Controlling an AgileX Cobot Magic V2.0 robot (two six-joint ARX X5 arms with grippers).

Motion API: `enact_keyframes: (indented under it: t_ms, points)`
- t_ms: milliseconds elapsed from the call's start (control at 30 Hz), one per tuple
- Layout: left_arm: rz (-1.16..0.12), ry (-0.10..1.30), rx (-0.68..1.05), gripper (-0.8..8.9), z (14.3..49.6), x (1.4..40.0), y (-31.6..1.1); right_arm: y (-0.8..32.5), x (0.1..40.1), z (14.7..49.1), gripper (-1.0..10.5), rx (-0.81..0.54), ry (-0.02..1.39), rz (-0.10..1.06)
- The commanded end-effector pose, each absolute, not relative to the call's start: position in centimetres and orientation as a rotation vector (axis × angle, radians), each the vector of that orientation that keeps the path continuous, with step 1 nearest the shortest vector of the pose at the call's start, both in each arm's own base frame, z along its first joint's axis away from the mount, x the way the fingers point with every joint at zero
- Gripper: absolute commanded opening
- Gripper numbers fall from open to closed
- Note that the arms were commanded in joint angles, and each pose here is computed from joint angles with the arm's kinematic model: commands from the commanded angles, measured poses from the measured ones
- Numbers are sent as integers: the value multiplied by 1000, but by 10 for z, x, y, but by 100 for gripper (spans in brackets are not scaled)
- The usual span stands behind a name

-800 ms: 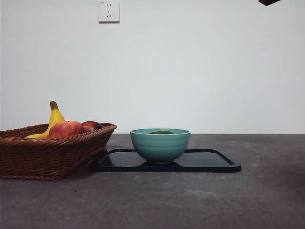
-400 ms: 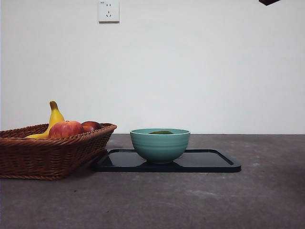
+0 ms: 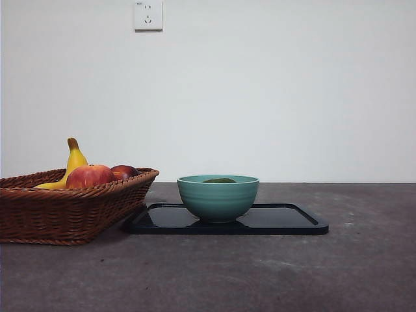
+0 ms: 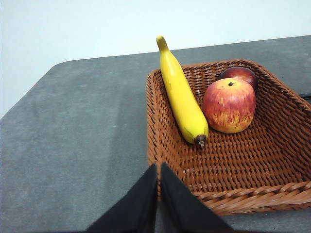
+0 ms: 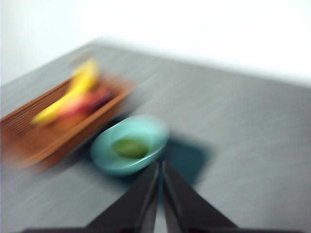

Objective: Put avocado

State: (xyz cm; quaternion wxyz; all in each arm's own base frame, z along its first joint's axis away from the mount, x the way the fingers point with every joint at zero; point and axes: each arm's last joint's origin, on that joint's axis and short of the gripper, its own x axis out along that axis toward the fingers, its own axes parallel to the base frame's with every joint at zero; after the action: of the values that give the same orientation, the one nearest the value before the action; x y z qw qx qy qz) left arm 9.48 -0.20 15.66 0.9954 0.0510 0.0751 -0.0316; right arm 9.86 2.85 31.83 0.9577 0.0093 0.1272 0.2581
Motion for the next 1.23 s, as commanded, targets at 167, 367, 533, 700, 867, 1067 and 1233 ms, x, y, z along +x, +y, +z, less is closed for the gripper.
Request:
enact_keyframes:
  t_ms: [167,367,533,700,867,1067,1233]
  points:
    - [-61,176,95,10,149,96,-2,10,96,273,8,0,70,323]
    - [-61,176,95,10,149,96,-2,6,94,228,8,-4,26,202]
    - [-61,176,95,10,149,96,-2,4,93,199,8,-5,22,139]
    - [-61,176,95,10,149,96,-2,3,94,177,8,1,44,122]
    - [-61,176,95,9,149,96,-2,3,96,159,8,35,89,121]
    - [-61,176,95,10,149,96,-2,3,96,150,8,47,173,115]
    - [-61,177,95,10,149,96,-2,3,96,150,8,49,172,99]
